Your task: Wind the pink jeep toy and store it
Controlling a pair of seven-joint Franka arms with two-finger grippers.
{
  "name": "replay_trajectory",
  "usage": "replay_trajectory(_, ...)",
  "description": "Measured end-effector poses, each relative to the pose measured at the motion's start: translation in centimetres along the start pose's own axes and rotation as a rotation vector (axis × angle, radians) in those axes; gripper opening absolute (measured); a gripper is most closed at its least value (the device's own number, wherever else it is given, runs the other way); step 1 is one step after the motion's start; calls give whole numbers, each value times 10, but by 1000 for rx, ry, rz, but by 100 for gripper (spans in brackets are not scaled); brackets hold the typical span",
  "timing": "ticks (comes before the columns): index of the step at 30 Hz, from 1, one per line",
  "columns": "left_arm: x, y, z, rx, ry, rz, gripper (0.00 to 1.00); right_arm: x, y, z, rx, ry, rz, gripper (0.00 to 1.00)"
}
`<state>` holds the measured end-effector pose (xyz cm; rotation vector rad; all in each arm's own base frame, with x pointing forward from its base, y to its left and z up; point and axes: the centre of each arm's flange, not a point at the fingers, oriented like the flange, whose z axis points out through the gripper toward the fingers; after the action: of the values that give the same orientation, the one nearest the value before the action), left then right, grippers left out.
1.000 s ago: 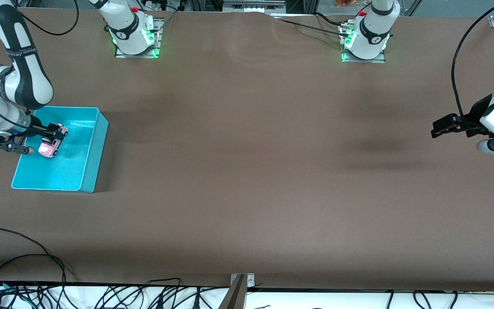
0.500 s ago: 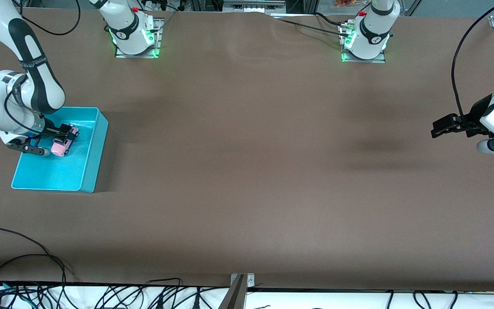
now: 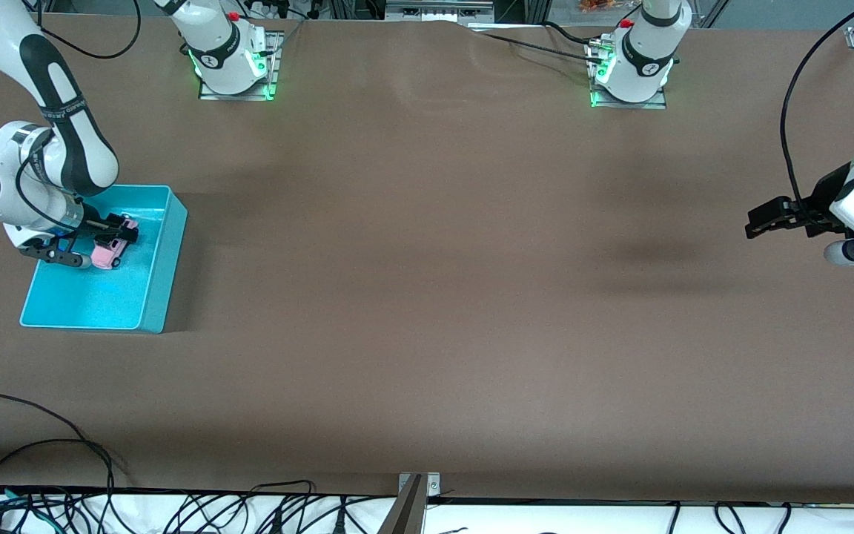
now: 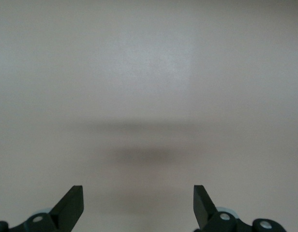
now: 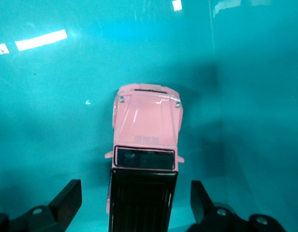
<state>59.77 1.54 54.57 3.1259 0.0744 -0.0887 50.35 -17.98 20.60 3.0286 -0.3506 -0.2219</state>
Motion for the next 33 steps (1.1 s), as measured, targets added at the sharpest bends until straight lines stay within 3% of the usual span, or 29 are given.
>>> replay_trajectory(5, 0, 0, 0, 0, 0, 0, 100, -4, 3, -28, 0, -12, 9, 100)
replay_trajectory(15, 0, 0, 0, 0, 0, 0, 100, -19, -3, -108, 1, 18, -3, 100)
replay_trajectory(22, 0, 0, 0, 0, -1, 0, 100, -31, -25, -168, -1, 102, 0, 100)
replay_trajectory(29, 0, 0, 0, 0, -1, 0, 100, -45, -76, -207, -16, 124, -56, 100)
replay_trajectory(33, 0, 0, 1, 0, -1, 0, 100, -49, -116, -236, -18, 107, -53, 100)
